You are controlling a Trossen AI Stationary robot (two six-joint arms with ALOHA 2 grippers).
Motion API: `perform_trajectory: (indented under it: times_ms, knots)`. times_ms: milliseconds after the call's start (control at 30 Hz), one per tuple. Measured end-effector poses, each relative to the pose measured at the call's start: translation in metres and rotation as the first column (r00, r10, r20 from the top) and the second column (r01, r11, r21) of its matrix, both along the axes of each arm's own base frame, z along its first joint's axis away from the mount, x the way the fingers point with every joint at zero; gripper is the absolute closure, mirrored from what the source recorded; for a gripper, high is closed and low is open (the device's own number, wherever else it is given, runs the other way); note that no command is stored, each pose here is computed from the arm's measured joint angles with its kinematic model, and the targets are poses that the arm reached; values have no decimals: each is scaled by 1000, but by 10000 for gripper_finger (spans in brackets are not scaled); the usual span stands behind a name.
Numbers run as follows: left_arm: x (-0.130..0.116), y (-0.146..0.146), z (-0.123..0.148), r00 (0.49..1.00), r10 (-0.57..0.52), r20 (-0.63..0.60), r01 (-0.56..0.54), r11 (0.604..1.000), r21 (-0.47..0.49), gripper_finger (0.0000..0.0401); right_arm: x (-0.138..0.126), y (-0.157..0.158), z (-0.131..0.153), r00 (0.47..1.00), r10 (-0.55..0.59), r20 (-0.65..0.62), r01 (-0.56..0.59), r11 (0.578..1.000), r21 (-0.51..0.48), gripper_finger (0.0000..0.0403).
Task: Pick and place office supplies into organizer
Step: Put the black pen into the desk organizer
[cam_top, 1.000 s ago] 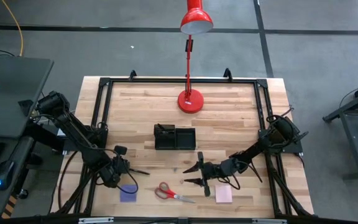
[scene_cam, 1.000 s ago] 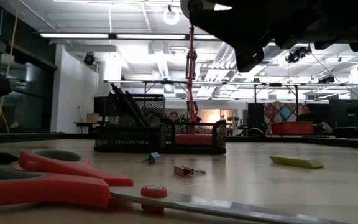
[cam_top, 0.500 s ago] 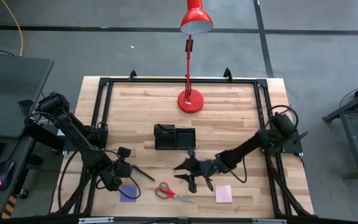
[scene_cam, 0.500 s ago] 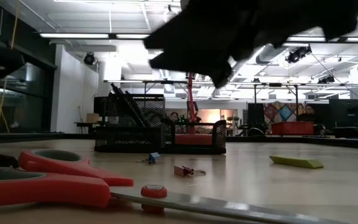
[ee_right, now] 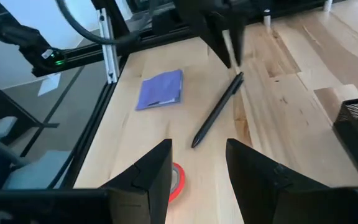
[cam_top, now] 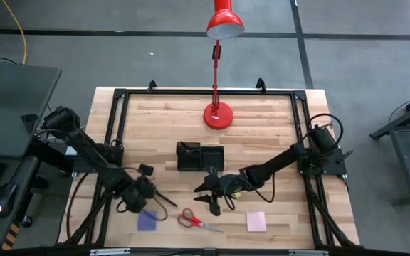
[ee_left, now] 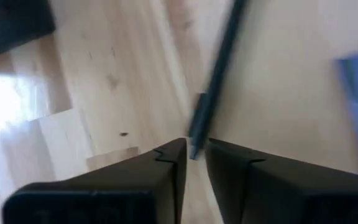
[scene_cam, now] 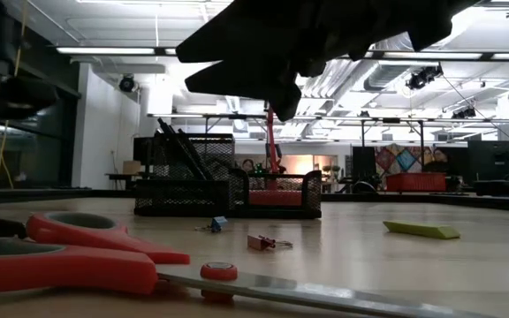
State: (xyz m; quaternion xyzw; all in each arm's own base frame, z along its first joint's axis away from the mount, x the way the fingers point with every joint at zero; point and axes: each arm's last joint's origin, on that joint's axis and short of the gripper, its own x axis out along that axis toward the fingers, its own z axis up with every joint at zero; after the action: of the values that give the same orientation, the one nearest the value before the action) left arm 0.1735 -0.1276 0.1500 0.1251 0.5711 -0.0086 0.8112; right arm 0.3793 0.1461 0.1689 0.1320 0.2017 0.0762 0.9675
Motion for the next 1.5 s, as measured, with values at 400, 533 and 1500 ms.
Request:
perform_trajectory:
  times_ms: [400,533,1500]
  knots:
    - [16,11,-14,996,-14,-90,11,999,-38,284,-7,16,-1,1000,11,7,-11,998,-57,258]
    - [21,10,-19,994,-46,-98,39,997,-65,291,-9,18,-2,1000,-8,-3,8,997,-75,258]
    - [32,4,-13,995,-74,-67,74,997,-7,388,-8,11,-6,998,-55,-30,52,994,-99,258]
